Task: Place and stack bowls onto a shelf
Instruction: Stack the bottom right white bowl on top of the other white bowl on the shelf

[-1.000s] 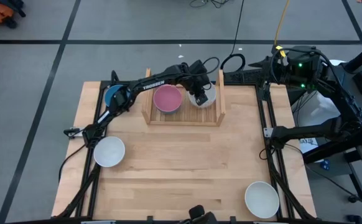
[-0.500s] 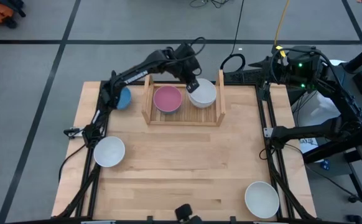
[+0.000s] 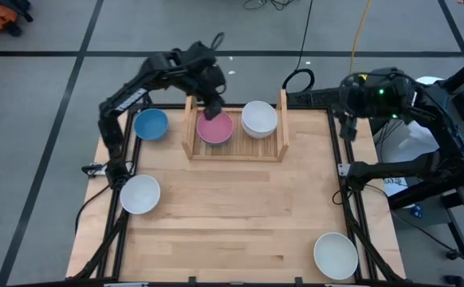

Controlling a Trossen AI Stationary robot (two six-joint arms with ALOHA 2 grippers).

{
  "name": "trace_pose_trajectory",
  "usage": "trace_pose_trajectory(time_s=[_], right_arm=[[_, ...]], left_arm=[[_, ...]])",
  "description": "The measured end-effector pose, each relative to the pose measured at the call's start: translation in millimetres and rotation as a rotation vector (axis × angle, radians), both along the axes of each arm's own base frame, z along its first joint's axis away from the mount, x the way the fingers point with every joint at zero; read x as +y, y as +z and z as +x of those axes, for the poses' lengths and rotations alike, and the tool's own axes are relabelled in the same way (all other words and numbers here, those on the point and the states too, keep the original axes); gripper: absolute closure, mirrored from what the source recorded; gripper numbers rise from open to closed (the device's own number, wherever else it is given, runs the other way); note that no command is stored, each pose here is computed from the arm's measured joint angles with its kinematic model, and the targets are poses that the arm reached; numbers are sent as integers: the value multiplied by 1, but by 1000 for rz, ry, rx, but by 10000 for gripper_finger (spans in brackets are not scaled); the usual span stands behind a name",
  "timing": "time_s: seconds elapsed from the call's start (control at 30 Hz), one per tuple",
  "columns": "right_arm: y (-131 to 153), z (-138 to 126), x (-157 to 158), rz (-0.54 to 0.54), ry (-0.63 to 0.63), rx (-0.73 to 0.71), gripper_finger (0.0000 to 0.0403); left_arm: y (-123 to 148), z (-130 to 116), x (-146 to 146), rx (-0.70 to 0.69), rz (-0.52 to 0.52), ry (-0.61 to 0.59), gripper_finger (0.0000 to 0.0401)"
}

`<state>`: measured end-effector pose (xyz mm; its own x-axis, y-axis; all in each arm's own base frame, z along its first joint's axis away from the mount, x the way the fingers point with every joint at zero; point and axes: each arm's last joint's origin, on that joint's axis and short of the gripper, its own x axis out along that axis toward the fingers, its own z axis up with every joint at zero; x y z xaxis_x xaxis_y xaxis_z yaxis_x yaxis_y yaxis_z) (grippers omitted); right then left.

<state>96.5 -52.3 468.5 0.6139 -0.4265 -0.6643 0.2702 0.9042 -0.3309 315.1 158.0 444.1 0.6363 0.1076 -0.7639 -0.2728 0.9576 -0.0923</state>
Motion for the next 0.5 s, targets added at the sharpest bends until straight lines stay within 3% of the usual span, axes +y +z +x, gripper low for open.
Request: trace_pose_trajectory(time_s=[0.13,0.3,0.5], right_arm=[[-11,-11,8,216,-53,67,238],[-14,-9,17,531,9,-43,238],[-24,-2,19,711,-27,-36,238]], left_arm=[[18,-28,-14,7,-8,7,392],[39,-59,-31,-21,-5,16,392],[58,-91,-48,-69,19,17,391]])
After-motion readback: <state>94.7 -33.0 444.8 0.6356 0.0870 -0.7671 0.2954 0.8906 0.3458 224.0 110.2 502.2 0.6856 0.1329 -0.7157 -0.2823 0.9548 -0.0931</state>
